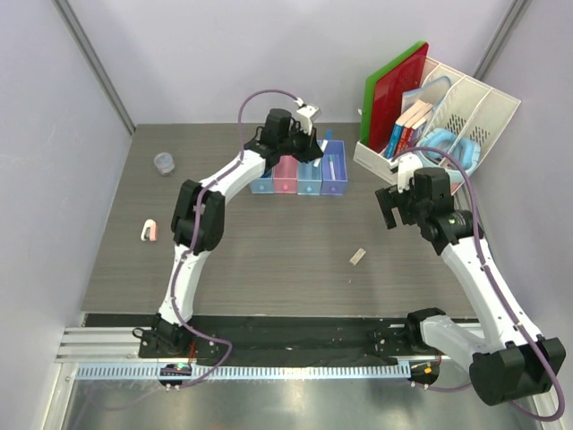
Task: Sort the stationery into containers
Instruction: Place the pen in the storage box.
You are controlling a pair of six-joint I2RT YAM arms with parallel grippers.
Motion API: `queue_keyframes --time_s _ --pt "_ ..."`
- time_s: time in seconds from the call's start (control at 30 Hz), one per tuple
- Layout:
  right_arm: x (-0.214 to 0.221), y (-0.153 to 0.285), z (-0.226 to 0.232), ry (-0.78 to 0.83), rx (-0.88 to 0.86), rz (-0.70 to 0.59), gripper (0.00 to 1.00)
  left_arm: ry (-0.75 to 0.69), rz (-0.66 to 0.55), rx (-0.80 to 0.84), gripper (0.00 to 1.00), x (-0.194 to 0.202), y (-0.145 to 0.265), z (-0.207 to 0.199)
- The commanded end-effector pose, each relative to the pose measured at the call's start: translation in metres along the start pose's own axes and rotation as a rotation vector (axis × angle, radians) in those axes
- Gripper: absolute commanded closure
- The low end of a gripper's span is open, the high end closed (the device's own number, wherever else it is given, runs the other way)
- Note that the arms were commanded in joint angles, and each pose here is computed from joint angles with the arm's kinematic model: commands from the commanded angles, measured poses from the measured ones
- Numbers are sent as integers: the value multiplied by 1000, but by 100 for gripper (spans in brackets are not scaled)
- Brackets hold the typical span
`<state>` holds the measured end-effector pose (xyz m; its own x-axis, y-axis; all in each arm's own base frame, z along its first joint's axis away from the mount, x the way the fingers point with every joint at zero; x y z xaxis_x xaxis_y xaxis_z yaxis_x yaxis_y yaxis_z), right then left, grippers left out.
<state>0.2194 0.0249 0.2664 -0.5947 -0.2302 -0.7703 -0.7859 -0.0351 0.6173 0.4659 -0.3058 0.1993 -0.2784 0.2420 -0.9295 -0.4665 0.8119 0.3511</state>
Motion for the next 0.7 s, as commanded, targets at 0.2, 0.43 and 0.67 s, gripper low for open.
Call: queue_keyframes --time_s 0.2,0.43,0.67 --pt "7 7 -9 -27 15 -45 0 -40 -194 4 100 -46 -33 -7" --pt "0 10 -10 -46 4 -68 0 42 -164 9 100 -21 -42 -9" --pt "-2 13 -11 -57 -4 -84 0 195 -104 25 100 13 -48 -5"
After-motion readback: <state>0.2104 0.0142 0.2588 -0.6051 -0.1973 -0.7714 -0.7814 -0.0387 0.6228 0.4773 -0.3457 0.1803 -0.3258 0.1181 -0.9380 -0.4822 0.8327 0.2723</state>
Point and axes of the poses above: each gripper's point midway between its finger pads, its own y axis back along the fingers, its own z axis along the line the jaws close on, x = y × z, the point moved 10 cm from there along y, back along the fingers, and after that the axes turned 9 degrees about -y, right-handed, at the moved point
